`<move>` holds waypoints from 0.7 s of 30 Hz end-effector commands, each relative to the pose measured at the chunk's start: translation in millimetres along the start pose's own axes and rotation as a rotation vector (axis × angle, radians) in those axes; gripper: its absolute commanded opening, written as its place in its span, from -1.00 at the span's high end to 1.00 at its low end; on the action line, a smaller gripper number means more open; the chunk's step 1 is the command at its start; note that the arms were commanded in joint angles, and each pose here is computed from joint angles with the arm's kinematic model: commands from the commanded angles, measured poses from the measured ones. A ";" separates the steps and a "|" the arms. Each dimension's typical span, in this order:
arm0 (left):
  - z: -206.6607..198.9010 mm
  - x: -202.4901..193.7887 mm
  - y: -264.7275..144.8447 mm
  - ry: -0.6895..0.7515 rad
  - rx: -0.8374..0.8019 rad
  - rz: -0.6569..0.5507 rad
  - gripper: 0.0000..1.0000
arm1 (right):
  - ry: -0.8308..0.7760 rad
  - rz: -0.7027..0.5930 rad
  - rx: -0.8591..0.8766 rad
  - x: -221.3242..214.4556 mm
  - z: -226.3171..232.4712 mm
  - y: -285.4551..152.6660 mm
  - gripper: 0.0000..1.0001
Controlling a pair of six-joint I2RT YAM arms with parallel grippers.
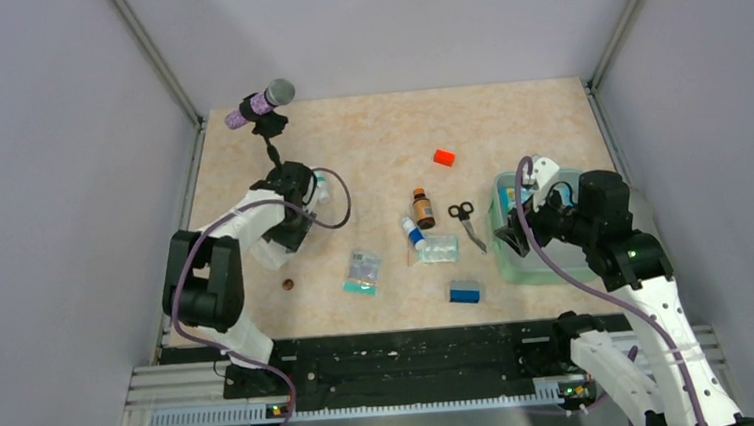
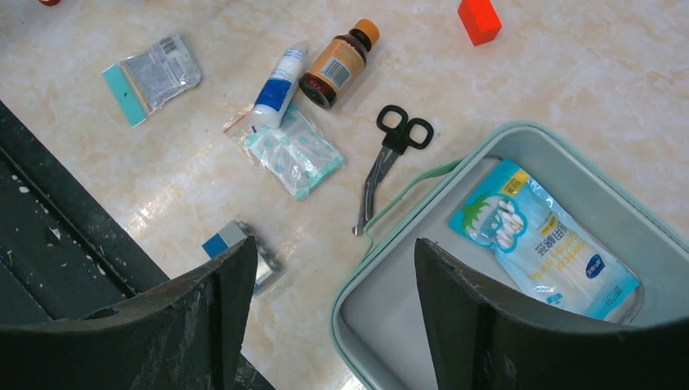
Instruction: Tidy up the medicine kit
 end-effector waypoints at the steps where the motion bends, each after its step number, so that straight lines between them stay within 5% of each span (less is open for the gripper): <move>1: 1.5 -6.3 26.3 0.062 0.039 0.057 -0.11 | -0.028 -0.041 -0.001 3.7 1.0 -3.4 -0.39; 4: -3.4 -6.2 38.8 0.075 0.016 0.082 0.02 | -0.028 -0.038 -0.004 3.2 1.0 -4.2 -0.40; 9: -10.6 -6.7 41.5 0.086 -0.054 0.085 0.87 | -0.032 -0.034 -0.009 2.8 1.1 -5.6 -0.40; 11: -11.9 -8.0 32.3 0.079 -0.087 0.068 1.00 | -0.034 -0.033 -0.008 2.7 1.0 -5.5 -0.40; 15: -15.6 -6.9 -7.3 0.048 -0.206 -0.045 1.00 | -0.036 -0.030 -0.006 4.1 1.0 -5.5 -0.40; 21: -38.4 0.9 -96.4 0.106 -0.518 -0.407 1.00 | -0.077 -0.042 0.098 6.7 8.4 -3.1 -0.40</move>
Point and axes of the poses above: each gripper's point midway between its finger pads, its own y axis out along the fingers, its own z axis along the line the jaws close on, x = y × z, the point moved 8 cm from there along -y, back along the fingers, and after that the axes turned 11 degrees about y, right-handed, at the moved point
